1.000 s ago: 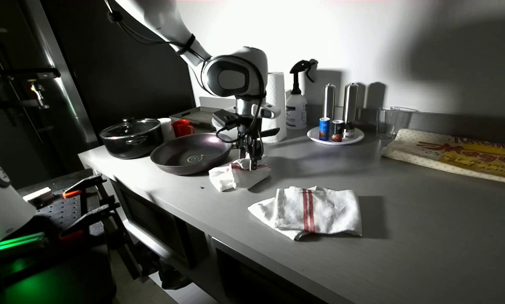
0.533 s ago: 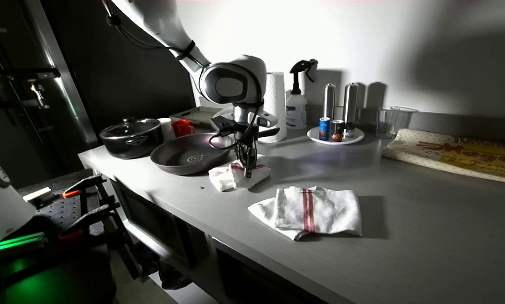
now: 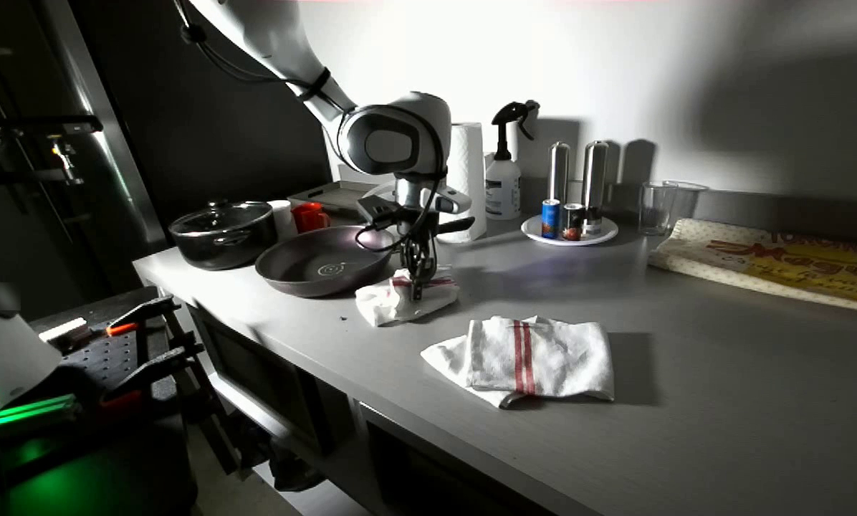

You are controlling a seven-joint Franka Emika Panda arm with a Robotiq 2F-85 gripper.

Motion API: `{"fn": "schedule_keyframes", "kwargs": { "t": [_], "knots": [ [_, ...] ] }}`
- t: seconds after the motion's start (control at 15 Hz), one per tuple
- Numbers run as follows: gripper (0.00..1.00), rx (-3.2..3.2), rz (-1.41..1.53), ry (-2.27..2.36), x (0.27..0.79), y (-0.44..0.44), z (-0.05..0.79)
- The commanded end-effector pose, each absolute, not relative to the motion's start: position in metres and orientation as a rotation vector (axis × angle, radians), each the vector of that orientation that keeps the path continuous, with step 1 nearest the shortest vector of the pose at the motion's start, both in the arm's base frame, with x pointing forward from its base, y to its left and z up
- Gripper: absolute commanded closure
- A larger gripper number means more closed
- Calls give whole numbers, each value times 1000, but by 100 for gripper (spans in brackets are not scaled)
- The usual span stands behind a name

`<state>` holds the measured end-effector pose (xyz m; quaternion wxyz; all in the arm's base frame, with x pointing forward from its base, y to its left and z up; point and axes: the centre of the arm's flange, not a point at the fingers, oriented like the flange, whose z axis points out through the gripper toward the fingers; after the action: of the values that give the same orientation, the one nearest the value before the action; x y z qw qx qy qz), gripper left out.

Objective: Use the towel to wipe the pan

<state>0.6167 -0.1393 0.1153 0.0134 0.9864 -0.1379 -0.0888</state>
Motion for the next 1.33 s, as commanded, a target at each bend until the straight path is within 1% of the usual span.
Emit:
{"fn": "schedule_keyframes", "kwargs": {
  "t": [0.0, 0.07, 0.13, 0.2, 0.27, 0.33, 0.73, 1.0, 1.27],
  "knots": [
    [86, 3061, -232, -428, 618, -134, 122],
    [94, 3062, -223, -426, 619, -133, 124],
    [99, 3062, -213, -424, 620, -133, 125],
    [100, 3066, -200, -419, 621, -133, 128],
    [99, 3074, -187, -410, 622, -134, 132],
    [97, 3084, -166, -403, 623, -135, 137],
    [97, 3107, 55, -267, 621, -144, 215],
    [97, 3092, 168, -26, 616, -138, 282],
    [97, 3056, 224, 285, 620, -105, 331]
  ]
}}
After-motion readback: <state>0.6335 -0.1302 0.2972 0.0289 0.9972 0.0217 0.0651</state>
